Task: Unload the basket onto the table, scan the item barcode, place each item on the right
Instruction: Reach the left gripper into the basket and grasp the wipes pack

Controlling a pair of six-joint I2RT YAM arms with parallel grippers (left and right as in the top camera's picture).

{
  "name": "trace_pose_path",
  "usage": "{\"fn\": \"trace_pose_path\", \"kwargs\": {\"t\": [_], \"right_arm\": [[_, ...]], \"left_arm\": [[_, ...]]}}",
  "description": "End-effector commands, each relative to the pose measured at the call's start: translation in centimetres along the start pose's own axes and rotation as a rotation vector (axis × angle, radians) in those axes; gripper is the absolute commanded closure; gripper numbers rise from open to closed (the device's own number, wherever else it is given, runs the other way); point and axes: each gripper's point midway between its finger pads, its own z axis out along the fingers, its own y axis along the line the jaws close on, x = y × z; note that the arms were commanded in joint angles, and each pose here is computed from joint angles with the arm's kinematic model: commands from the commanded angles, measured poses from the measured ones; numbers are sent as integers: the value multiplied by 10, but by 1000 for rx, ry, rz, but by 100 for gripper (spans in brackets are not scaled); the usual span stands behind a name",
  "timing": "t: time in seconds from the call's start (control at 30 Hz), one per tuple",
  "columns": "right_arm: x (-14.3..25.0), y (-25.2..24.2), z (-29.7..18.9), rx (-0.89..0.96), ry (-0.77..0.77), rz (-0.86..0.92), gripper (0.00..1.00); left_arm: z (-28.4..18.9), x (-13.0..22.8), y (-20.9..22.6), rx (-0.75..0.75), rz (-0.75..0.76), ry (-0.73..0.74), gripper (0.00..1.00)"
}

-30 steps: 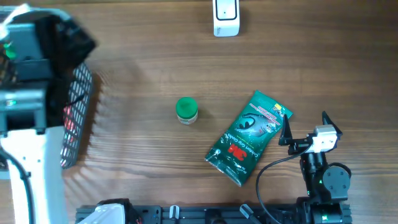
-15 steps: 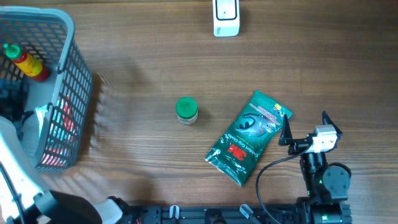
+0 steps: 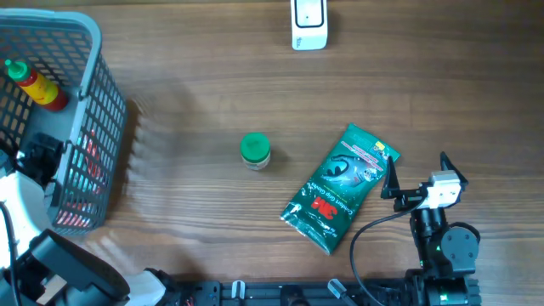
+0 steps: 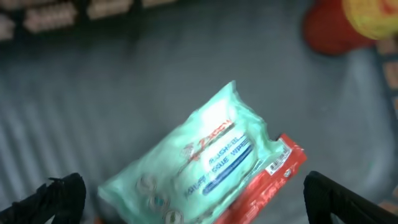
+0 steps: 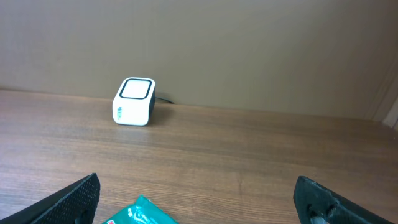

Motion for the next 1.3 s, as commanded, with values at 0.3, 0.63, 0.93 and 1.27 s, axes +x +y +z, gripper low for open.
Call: {"fn": "trace_pose_path", "kwargs": {"t": [0.3, 0.63, 0.93, 1.27], "right_arm": [[-2, 2, 0, -8, -9, -7, 0], [-2, 2, 0, -8, -9, -7, 0], [-2, 2, 0, -8, -9, -8, 0], [-2, 2, 0, -8, -9, -8, 0]], "left_arm": [[36, 45, -13, 162, 522, 177, 0], [49, 60, -8, 182, 684, 227, 10], [55, 59, 5, 109, 690, 241, 47], [24, 10, -14, 102, 652, 93, 82]]}}
